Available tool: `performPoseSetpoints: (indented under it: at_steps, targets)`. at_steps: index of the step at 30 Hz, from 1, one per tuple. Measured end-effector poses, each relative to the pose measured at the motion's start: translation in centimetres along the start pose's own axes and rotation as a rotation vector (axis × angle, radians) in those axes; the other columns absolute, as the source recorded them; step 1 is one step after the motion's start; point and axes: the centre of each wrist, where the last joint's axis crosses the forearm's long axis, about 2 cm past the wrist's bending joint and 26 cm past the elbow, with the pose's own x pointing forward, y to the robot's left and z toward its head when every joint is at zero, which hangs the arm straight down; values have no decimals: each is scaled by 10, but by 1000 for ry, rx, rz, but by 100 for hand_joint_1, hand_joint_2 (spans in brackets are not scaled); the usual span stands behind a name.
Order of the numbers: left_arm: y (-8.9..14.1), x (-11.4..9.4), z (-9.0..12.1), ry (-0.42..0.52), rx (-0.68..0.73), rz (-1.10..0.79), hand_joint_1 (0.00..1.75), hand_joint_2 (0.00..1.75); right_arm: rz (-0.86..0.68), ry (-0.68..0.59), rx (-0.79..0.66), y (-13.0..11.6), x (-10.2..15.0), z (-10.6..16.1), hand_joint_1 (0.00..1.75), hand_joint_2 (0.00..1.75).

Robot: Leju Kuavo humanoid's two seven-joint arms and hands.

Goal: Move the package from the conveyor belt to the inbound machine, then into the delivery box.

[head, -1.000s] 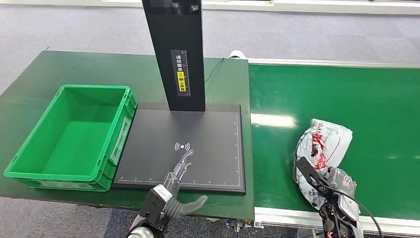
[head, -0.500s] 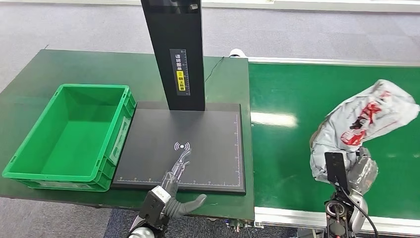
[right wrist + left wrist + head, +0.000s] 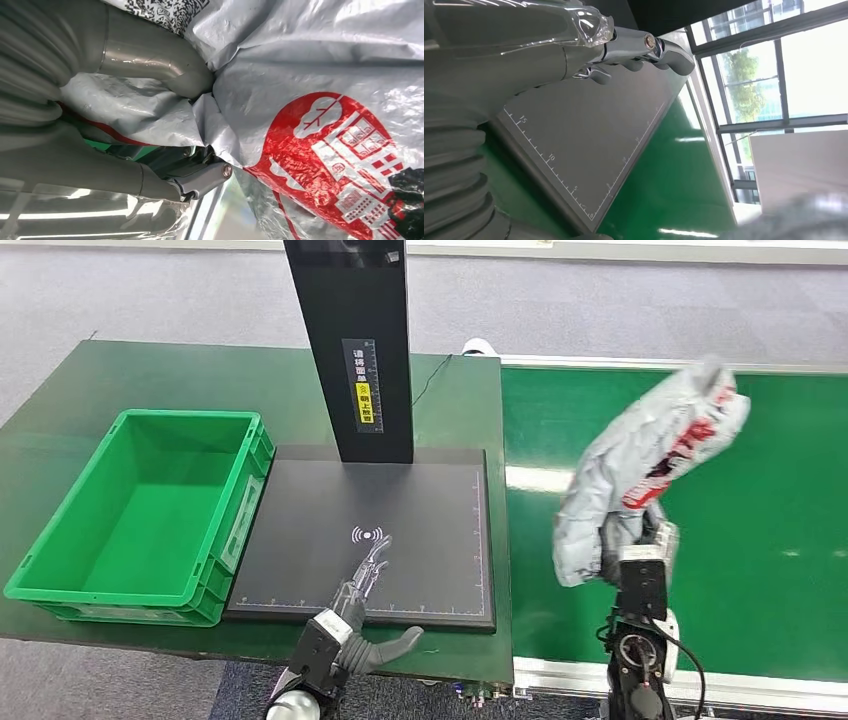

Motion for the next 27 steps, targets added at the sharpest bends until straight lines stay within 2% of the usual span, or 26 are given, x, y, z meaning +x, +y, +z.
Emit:
performPoseSetpoints:
  at_steps: [3, 6, 11, 20, 23, 27]
  targets:
    - [1, -2, -4, -11, -19, 6, 0, 175, -160, -50, 238, 33, 9, 0, 175, 175]
    - [3, -5, -8, -15, -32, 8, 0, 175, -259, -62, 417, 60, 14, 1, 175, 175]
    - [4, -7, -11, -11, -42, 8, 0, 175, -240, -23, 611, 93, 16, -2, 175, 175]
    - [4, -5, -8, 71, 18, -54, 0, 175, 125, 196, 690, 132, 20, -18, 175, 175]
    - [7, -1, -8, 93, 97, -145, 0, 175, 173, 223, 698, 141, 22, -18, 175, 175]
    - [20, 6, -8, 82, 281, -289, 0, 175, 190, 250, 718, 146, 20, -12, 175, 175]
